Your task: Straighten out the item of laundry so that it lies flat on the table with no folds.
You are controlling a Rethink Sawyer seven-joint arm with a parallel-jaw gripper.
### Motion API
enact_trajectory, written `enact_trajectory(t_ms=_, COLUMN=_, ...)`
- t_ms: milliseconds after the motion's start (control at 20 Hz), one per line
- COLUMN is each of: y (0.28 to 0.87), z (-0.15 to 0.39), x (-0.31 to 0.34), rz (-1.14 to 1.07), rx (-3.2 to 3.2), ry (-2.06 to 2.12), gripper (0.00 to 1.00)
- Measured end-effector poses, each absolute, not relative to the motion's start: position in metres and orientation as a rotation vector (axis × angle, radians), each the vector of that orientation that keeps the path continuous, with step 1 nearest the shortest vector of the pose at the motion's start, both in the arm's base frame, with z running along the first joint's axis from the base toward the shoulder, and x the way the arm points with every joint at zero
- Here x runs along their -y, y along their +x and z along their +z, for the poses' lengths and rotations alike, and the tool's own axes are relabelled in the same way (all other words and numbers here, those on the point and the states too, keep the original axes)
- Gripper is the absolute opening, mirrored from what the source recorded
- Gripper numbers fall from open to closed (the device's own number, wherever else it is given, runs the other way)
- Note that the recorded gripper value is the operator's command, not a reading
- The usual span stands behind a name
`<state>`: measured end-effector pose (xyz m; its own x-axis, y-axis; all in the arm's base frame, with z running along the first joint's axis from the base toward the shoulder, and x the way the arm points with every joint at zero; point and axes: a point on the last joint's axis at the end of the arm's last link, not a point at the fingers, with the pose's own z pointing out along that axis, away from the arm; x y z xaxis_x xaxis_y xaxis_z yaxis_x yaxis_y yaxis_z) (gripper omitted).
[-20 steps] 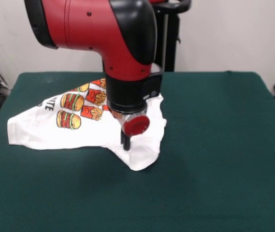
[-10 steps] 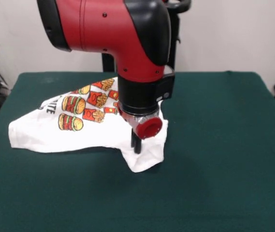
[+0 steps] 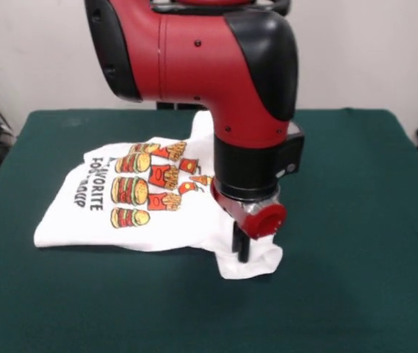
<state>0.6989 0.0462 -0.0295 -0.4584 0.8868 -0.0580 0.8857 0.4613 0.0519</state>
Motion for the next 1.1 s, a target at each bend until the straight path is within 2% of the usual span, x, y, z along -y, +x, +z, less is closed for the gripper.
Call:
enact_trajectory(t_ms=350, y=0.717, z=-0.047, x=-0.073, rz=0.065, rx=-2.612, ry=1.61, gripper=0.0)
enact_trajectory(t_ms=1100, y=0.742, z=-0.041, x=-0.11, rz=0.16, rx=-2.574, ry=1.691, gripper=0.0)
